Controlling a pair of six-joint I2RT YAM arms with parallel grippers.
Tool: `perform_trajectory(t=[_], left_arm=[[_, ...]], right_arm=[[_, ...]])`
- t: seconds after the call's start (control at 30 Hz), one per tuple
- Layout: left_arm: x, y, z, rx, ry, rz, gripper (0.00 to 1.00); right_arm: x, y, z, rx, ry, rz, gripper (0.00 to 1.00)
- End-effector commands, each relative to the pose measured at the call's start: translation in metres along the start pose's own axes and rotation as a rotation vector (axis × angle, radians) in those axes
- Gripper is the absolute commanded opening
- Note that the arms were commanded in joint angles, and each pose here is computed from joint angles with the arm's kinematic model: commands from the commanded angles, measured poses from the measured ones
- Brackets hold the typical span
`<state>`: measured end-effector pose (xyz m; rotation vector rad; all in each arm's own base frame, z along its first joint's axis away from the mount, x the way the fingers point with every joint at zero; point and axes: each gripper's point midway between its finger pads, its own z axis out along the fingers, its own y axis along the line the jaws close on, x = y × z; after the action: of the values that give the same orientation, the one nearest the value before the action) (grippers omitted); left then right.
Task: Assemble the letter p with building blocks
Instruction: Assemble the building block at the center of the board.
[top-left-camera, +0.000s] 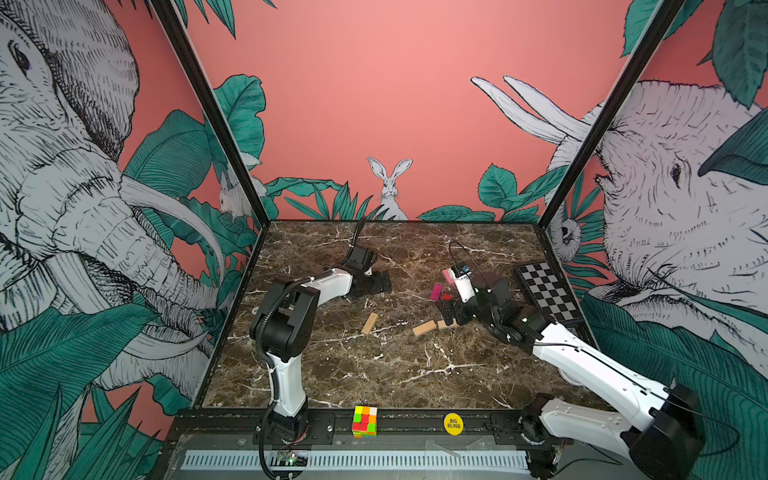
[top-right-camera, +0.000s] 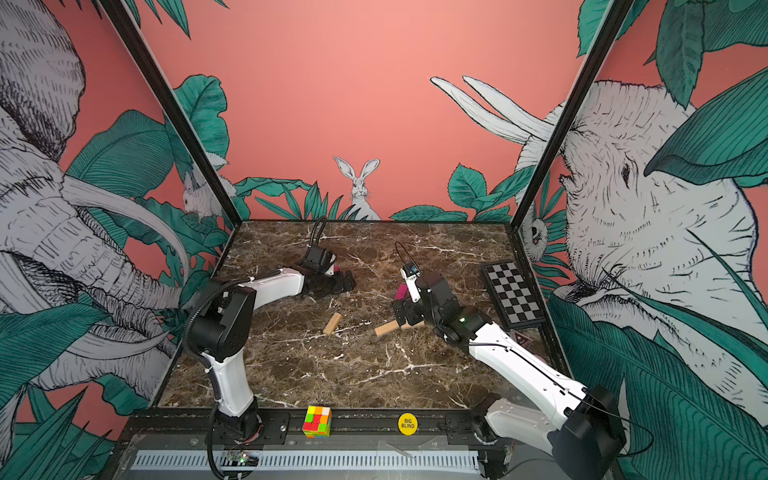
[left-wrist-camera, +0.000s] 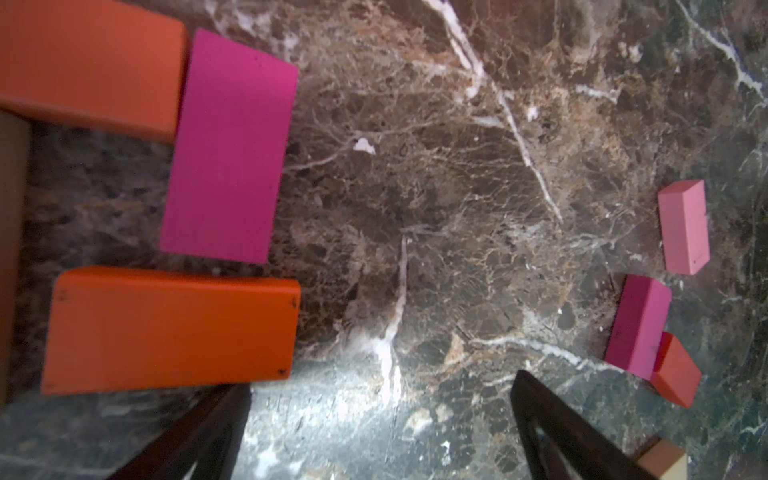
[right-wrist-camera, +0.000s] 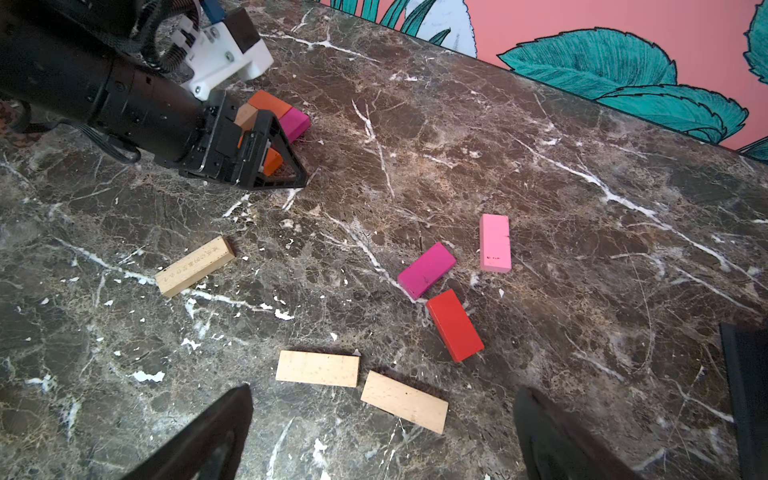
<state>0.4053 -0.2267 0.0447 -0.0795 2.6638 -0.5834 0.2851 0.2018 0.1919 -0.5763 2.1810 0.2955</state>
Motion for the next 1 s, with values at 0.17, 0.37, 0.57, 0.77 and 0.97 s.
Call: perform_trajectory(t=[0.17,0.37,0.57,0.77,0.97], left_arm=[[0.007,-0.018,-0.006,-0.018,0.008,0.041,0.99],[0.011,-0.044,-0.007,-0.025,0.004,0.109,0.99],[0.002,-0.044,0.009,-0.06,0.023,0.117,0.99],[0.0,-0.038,0.023,-0.104,0.039,0.142,0.99],[-0.003,-0.028,0.024,-0.166,0.041,0.175,0.99]], right_arm=[[-0.002,0.001,0.004,-0.005,0.006,0.015,0.98],[-0.003,0.005,0.01,-0.021,0.014,0.02,0.98],[-0.002,0.006,0.01,-0.027,0.028,0.023,0.98],[0.004,0.004,0.007,-0.018,0.038,0.021,0.98],[0.005,0.004,0.007,-0.023,0.039,0.027,0.98]])
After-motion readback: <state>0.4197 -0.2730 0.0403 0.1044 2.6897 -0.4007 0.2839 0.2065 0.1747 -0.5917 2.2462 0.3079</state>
